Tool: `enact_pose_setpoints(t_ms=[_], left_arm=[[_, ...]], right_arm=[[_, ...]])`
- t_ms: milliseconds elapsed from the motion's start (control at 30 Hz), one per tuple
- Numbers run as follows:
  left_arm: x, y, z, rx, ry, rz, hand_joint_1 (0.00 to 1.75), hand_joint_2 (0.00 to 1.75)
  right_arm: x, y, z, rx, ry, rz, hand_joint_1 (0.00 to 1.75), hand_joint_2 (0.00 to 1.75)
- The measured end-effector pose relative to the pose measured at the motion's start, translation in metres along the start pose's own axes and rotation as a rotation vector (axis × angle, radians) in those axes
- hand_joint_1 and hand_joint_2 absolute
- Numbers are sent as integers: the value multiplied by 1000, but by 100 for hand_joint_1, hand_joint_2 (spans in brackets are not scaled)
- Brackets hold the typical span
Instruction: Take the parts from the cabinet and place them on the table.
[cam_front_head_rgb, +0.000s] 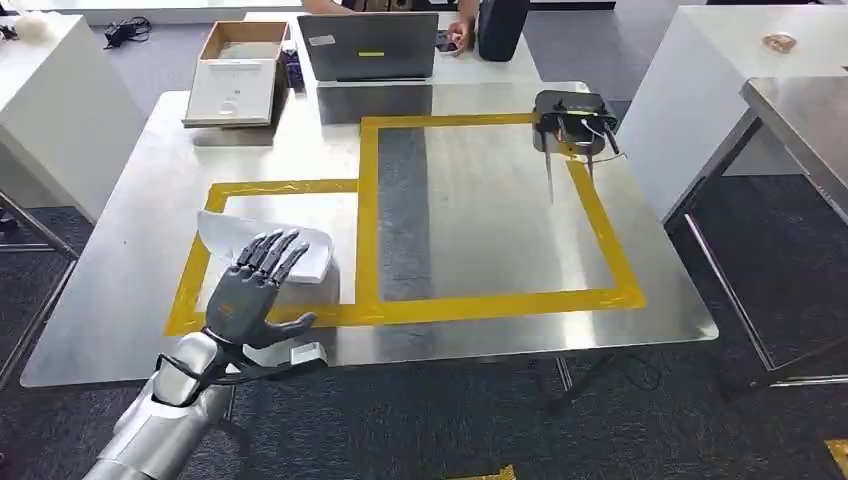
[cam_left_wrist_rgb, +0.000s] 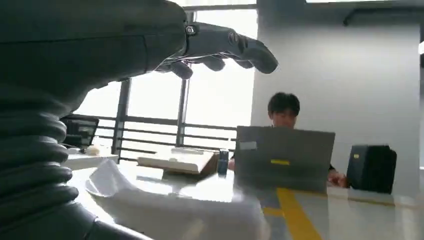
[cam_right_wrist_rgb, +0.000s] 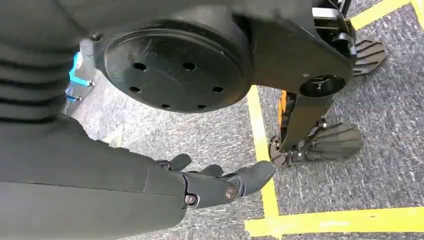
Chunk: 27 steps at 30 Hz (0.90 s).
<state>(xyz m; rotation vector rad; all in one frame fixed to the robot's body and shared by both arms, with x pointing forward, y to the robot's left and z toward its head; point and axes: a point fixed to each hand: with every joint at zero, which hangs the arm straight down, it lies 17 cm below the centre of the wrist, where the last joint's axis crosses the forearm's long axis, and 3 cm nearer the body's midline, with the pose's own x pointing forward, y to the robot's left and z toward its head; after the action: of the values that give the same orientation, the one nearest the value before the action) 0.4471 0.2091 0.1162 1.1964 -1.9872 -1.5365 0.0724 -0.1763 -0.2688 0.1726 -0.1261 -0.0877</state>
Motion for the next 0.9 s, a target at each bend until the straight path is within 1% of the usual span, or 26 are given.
enact_pose_setpoints(t_ms=[133,300,433,567,700,900], left_arm=[[-5,56,-6,170,20,-5,0,0],[-17,136,-11,397,97,-22,0,0],[-14,189,-9,524,106,-72,0,0],[-7,226,-2,606,97,-116,0,0],[4,247,4,640,78,-155,0,0],[21,281,5,711,35,-212,0,0]], right_arm=[[0,-1,0,-6,-4,-5,0,0],[2,-3,0,-10,-8,-8,0,0],[2,-4,0,-14,-5,-13,0,0],[1,-5,0,-15,-4,-12,0,0],[0,-5,0,-15,-2,-12,0,0],[3,-5,0,-15,-6,-15,0,0]])
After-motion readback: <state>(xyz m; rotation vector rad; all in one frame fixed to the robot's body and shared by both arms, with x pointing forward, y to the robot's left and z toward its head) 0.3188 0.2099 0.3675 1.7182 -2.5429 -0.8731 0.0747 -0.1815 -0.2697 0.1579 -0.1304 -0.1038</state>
